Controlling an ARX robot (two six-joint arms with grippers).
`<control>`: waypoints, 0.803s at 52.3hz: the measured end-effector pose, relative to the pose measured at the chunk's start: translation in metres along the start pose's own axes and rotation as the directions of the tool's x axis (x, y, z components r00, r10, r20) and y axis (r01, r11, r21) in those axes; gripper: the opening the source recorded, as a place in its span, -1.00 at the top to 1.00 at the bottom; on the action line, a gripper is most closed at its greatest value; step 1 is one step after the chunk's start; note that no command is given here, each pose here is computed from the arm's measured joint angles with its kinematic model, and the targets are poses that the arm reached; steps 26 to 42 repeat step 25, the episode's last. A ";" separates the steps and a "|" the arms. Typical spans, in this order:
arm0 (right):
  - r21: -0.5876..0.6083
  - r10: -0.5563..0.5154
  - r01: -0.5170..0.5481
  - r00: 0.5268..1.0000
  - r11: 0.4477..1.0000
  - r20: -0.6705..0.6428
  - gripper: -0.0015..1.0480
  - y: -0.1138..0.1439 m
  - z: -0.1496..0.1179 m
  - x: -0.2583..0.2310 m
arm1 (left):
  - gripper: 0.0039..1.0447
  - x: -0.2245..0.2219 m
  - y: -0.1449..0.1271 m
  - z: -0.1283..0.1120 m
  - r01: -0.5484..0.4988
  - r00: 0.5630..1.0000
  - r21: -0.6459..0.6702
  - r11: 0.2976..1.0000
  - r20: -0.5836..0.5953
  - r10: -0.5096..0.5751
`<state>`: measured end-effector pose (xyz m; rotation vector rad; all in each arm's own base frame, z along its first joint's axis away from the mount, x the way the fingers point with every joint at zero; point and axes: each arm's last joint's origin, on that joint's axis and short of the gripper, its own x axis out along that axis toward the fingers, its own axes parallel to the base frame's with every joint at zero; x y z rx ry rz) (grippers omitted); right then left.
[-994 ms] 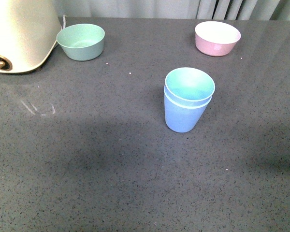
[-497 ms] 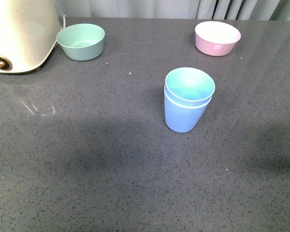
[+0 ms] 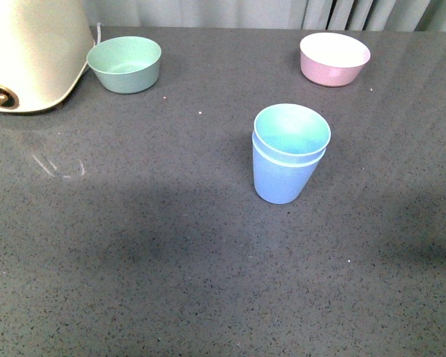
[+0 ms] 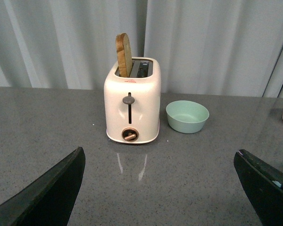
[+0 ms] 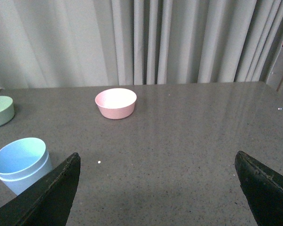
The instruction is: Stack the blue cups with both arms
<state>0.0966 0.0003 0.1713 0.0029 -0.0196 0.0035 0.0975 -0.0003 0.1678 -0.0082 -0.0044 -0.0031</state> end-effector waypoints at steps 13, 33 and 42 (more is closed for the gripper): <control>0.000 0.000 0.000 1.000 1.000 0.000 -0.83 0.000 0.000 0.000 | -0.84 0.000 0.000 0.000 0.000 1.000 0.000 1.000 0.000 0.000; 0.000 0.000 0.000 1.000 1.000 0.000 -0.83 0.000 0.000 0.000 | -0.84 0.000 0.000 0.000 0.000 1.000 0.000 1.000 0.000 0.000; 0.000 0.000 0.000 1.000 1.000 0.000 -0.83 0.000 0.000 0.000 | -0.84 0.000 0.000 0.000 0.000 1.000 0.000 1.000 0.000 0.000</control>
